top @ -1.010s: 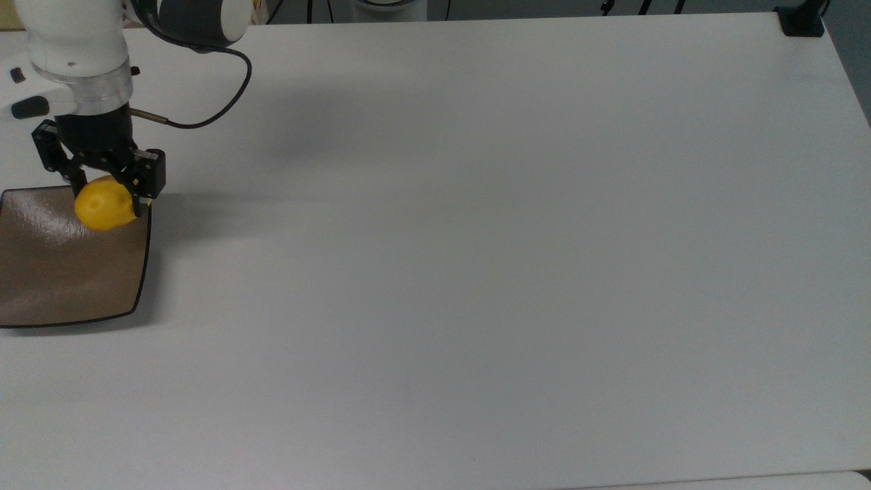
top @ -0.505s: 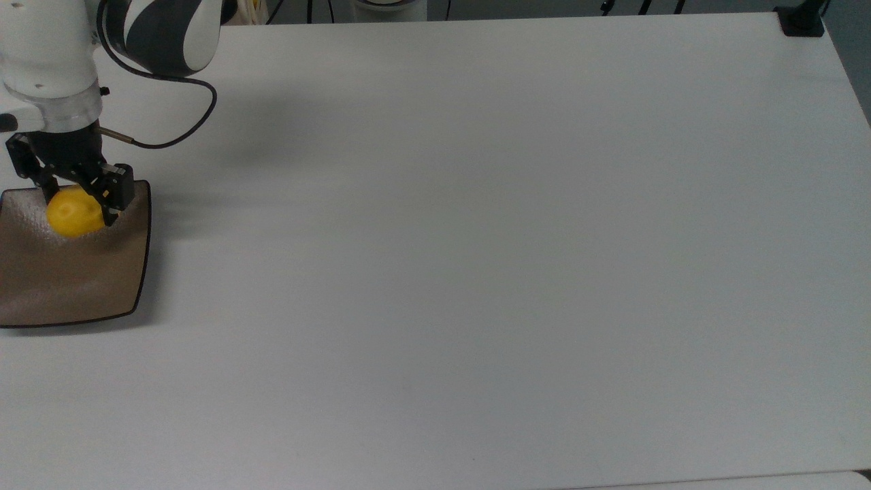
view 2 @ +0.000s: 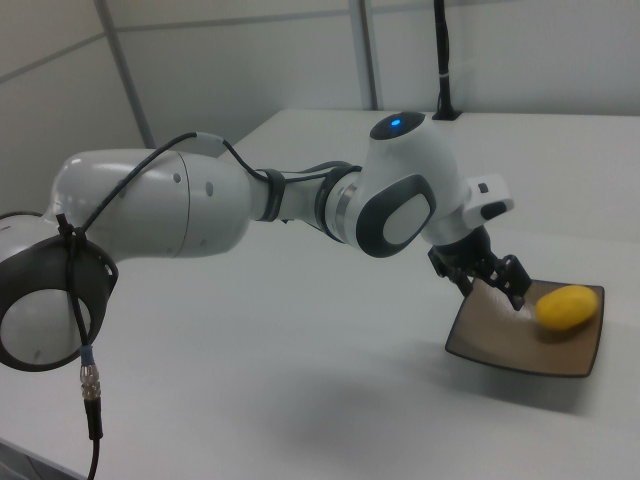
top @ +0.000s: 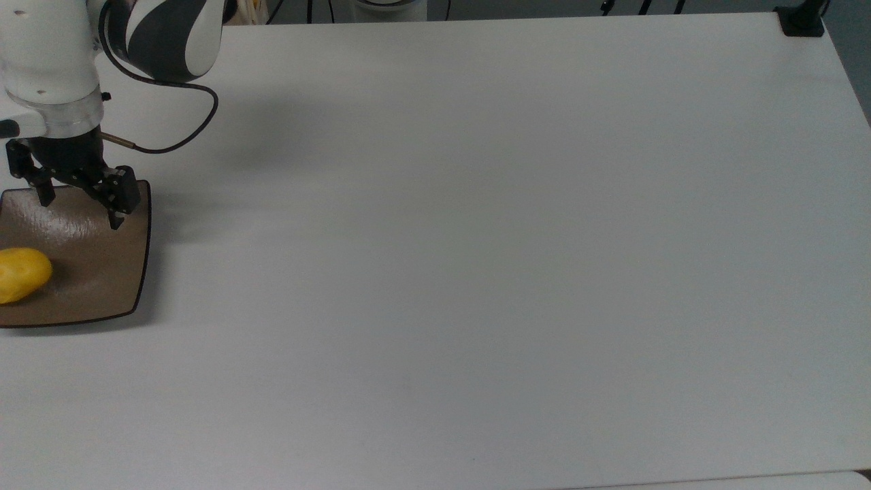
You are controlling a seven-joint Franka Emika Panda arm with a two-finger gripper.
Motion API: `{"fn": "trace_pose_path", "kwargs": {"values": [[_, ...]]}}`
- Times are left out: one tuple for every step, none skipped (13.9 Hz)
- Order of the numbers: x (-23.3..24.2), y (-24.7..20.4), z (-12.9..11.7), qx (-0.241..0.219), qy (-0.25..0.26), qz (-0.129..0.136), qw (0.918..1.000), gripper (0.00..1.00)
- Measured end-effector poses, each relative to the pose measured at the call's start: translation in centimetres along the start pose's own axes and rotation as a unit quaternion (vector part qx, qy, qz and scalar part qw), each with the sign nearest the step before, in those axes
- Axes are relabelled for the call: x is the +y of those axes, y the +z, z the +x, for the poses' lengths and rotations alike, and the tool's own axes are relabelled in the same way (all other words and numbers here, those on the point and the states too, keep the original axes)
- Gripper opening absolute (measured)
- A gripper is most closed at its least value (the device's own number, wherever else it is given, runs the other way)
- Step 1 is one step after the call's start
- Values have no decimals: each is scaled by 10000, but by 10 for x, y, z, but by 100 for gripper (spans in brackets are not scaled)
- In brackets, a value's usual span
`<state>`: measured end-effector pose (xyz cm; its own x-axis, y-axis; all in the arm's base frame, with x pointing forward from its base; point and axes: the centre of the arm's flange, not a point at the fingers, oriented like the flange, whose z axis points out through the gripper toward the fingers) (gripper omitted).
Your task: Put potatoes on a ceramic plate
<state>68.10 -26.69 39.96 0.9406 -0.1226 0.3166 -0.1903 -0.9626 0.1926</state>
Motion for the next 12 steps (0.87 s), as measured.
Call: {"fn": "trace_pose_path", "kwargs": {"values": [[-2, -1, 1, 5, -11, 13, 10000, 100], [-6, -1, 0, -70, -32, 53, 10000, 100], [-15, 0, -4, -351, -80, 157, 9992, 100], [-22, 1, -6, -544, -118, 226, 9982, 100], [-30, 0, -9, -724, -162, 301, 9968, 100], [-37, -2, -10, -829, -198, 357, 9957, 100], [-45, -6, -11, -937, -224, 423, 9945, 100], [-52, -11, -12, -1049, -231, 484, 9930, 100], [-61, -16, -13, -1189, -263, 557, 9910, 100], [-74, -24, -17, -1408, -350, 669, 9872, 100], [-84, -31, -20, -1572, -423, 749, 9838, 100], [-97, -42, -23, -1763, -526, 847, 9793, 100]]}}
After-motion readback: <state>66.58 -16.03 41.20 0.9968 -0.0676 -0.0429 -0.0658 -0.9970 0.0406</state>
